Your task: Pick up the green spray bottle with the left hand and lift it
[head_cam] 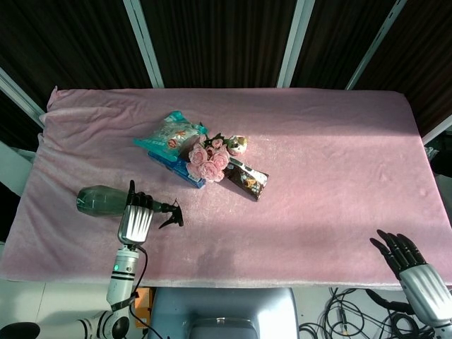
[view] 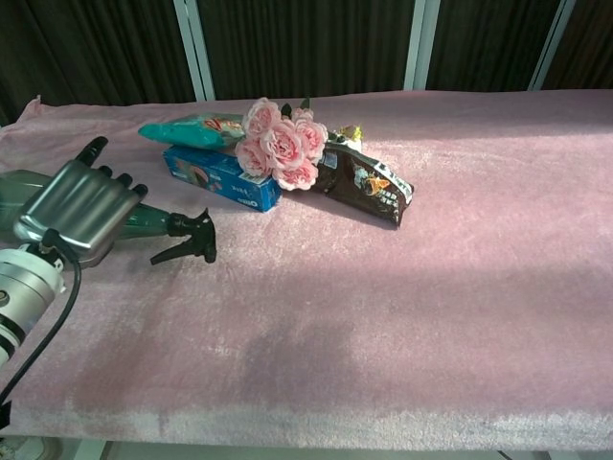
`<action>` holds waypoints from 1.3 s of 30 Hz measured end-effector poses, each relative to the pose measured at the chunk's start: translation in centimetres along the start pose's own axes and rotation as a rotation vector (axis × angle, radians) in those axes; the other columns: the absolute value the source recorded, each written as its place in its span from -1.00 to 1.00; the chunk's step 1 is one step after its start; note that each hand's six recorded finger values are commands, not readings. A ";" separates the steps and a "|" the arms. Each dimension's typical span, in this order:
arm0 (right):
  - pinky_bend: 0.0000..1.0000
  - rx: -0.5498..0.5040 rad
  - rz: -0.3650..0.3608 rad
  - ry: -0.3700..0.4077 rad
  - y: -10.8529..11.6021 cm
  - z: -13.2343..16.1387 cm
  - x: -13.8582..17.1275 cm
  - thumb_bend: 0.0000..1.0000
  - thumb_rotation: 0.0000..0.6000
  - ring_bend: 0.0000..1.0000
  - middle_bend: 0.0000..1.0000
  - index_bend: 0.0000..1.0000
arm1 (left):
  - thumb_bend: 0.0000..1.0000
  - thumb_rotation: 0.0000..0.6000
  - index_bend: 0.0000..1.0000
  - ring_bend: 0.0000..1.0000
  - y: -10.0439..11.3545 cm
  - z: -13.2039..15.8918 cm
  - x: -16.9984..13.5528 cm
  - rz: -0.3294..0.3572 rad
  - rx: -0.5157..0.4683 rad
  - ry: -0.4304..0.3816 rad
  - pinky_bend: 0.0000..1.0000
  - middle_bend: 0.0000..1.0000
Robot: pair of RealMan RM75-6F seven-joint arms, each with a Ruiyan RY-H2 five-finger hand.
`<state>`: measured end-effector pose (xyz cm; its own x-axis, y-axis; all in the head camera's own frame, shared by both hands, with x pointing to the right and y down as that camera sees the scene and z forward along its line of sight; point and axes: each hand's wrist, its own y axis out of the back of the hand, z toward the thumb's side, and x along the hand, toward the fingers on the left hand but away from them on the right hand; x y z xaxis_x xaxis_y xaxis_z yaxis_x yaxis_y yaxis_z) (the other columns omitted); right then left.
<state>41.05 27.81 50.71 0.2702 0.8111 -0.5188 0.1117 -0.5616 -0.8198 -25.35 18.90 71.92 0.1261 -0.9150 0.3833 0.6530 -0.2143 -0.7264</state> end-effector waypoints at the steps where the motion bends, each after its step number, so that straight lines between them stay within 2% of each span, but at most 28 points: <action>1: -1.00 0.000 0.000 0.000 0.0 0.0 0.0 -0.33 1.00 -1.00 -1.00 -1.00 | 0.03 1.00 0.46 -0.21 0.4 -0.3 0.0 0.025 -0.021 0.002 -0.99 0.56; 4: -1.00 0.002 0.003 0.000 -0.1 0.0 -0.1 -0.33 1.00 -1.00 -1.00 -1.00 | 0.03 1.00 0.47 -0.22 1.8 -1.5 -0.1 0.098 -0.134 0.007 -0.99 0.57; 7: -1.00 0.003 0.006 0.000 -0.2 0.1 -0.1 -0.33 1.00 -1.00 -1.00 -1.00 | 0.03 1.00 0.48 -0.24 3.2 -2.9 -0.3 0.153 -0.319 0.006 -0.99 0.58; 12: -1.00 0.005 0.015 0.003 -0.5 0.4 -0.2 -0.33 1.00 -1.00 -1.00 -1.00 | 0.06 1.00 0.48 -0.28 5.7 -5.8 -0.8 0.211 -0.722 -0.017 -1.00 0.58; 16: -1.00 0.004 0.018 0.002 -0.6 0.4 -0.3 -0.33 1.00 -1.00 -1.00 -1.00 | 0.09 1.00 0.48 -0.29 6.6 -8.0 -1.2 0.195 -1.067 -0.043 -1.00 0.58; 17: -1.00 0.004 0.020 0.002 -0.6 0.4 -0.3 -0.33 1.00 -1.00 -1.00 -1.00 | 0.09 1.00 0.48 -0.28 6.6 -8.7 -1.2 0.181 -1.168 -0.052 -1.00 0.58; 20: -1.00 0.004 0.026 0.004 -0.8 0.5 -0.4 -0.33 1.00 -1.00 -1.00 -1.00 | 0.09 1.00 0.48 -0.29 6.3 -10.3 -1.3 0.134 -1.390 -0.066 -1.00 0.58; 24: -1.00 0.004 0.030 0.004 -0.9 0.6 -0.4 -0.33 1.00 -1.00 -1.00 -1.00 | 0.09 1.00 0.47 -0.29 5.0 -11.6 -1.3 0.066 -1.608 -0.062 -1.00 0.57; 26: -1.00 0.003 0.030 0.002 -0.8 0.6 -0.4 -0.33 1.00 -1.00 -1.00 -1.00 | 0.09 1.00 0.47 -0.29 4.0 -11.9 -1.2 0.028 -1.681 -0.051 -1.00 0.57; 28: -1.00 0.003 0.031 0.000 -0.8 0.5 -0.4 -0.33 1.00 -1.00 -1.00 -1.00 | 0.09 1.00 0.47 -0.29 2.8 -12.0 -1.1 0.000 -1.701 -0.040 -1.00 0.57; 33: -1.00 0.002 0.032 -0.001 -0.8 0.5 -0.4 -0.33 1.00 -1.00 -1.00 -1.00 | 0.09 1.00 0.47 -0.29 0.5 -12.0 -0.9 -0.028 -1.661 -0.011 -1.00 0.56; 39: -1.00 0.001 0.030 -0.002 -0.8 0.5 -0.3 -0.33 1.00 -1.00 -1.00 -1.00 | 0.10 1.00 0.45 -0.29 -0.1 -11.2 -0.8 -0.033 -1.632 -0.032 -1.00 0.51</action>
<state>40.45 28.06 51.40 0.2715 0.7940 -0.5440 0.1030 -0.5859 -0.8038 -33.89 15.87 65.34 0.1571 -0.9004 0.4056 -0.7799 -0.3651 -0.5084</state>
